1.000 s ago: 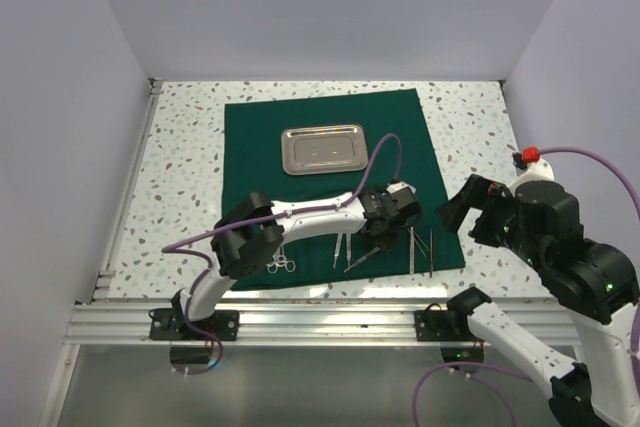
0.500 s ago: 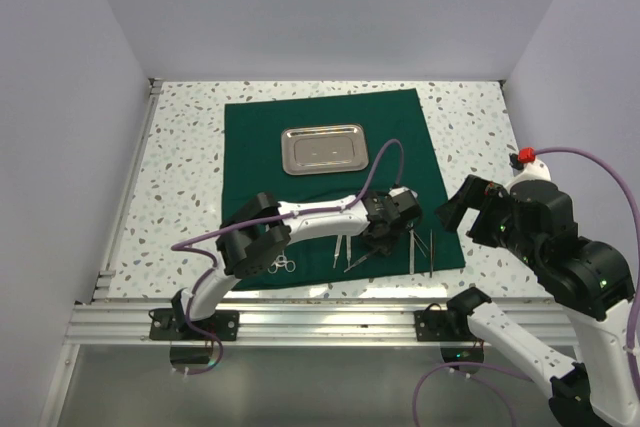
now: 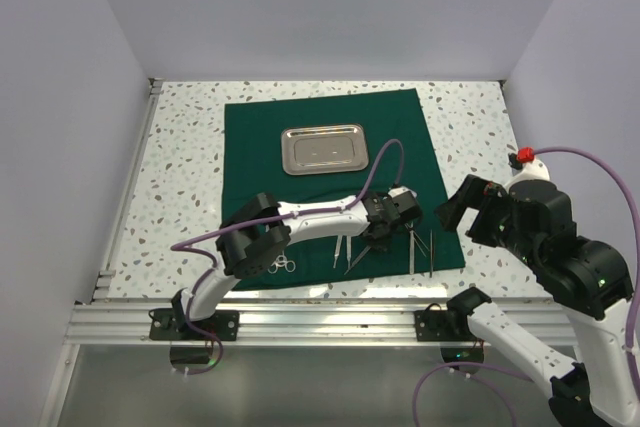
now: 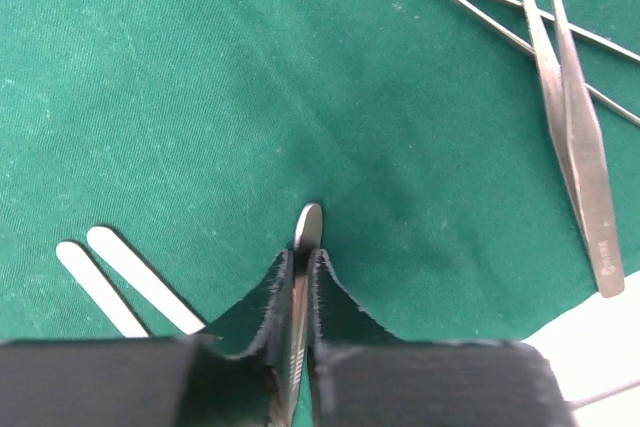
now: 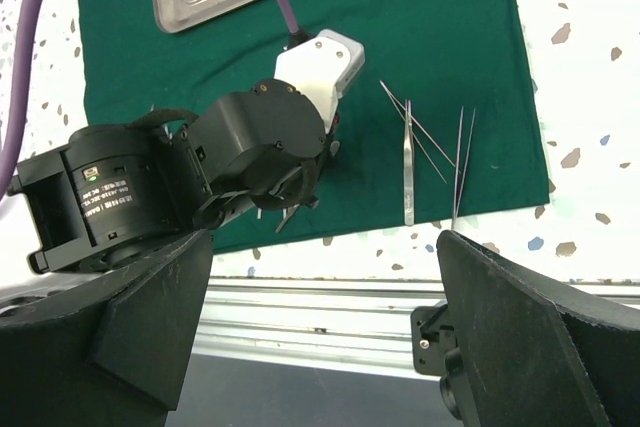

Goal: Open and lay out the surgical kit

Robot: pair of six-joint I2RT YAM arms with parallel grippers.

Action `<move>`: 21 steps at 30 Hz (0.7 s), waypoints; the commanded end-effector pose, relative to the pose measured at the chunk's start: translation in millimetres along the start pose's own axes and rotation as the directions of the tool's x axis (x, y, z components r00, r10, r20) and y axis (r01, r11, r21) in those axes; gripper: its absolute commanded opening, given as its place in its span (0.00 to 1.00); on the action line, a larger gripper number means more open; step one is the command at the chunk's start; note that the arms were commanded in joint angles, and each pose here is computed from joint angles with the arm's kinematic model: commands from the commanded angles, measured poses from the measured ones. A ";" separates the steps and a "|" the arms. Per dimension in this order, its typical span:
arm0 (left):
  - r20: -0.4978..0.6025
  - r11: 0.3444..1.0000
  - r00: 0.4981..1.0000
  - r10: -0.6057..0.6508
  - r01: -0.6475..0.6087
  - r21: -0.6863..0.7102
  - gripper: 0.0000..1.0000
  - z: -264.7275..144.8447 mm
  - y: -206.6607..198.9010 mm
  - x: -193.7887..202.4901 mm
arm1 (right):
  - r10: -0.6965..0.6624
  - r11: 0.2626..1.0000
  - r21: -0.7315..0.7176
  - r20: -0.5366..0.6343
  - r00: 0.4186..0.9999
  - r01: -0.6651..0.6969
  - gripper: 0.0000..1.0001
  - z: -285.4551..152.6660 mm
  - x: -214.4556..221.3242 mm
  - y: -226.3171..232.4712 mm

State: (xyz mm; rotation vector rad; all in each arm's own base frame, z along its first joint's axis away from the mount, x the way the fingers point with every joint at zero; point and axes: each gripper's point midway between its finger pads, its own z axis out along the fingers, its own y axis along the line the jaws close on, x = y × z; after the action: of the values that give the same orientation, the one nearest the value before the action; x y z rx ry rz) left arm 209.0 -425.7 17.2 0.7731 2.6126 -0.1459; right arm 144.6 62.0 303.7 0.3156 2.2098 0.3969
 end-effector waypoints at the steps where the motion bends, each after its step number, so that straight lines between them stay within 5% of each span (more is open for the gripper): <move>1: -0.091 0.999 0.996 0.009 -0.013 -0.048 0.03 11.6 11.3 31.3 | -0.011 1.000 -0.019 0.013 1.000 0.012 0.98 7.2 -6.4 8.3; 21: 0.011 0.963 0.981 -0.193 0.192 -0.187 0.00 -28.0 93.9 14.0 | -0.024 0.999 -0.041 -0.006 1.000 0.023 0.98 20.4 -7.8 19.3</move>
State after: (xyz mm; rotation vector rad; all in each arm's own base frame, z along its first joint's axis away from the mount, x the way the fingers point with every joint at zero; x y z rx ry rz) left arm 229.2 -353.1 22.3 0.5487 2.6836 -0.0032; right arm 158.8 74.0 302.0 0.2929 2.2224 0.4150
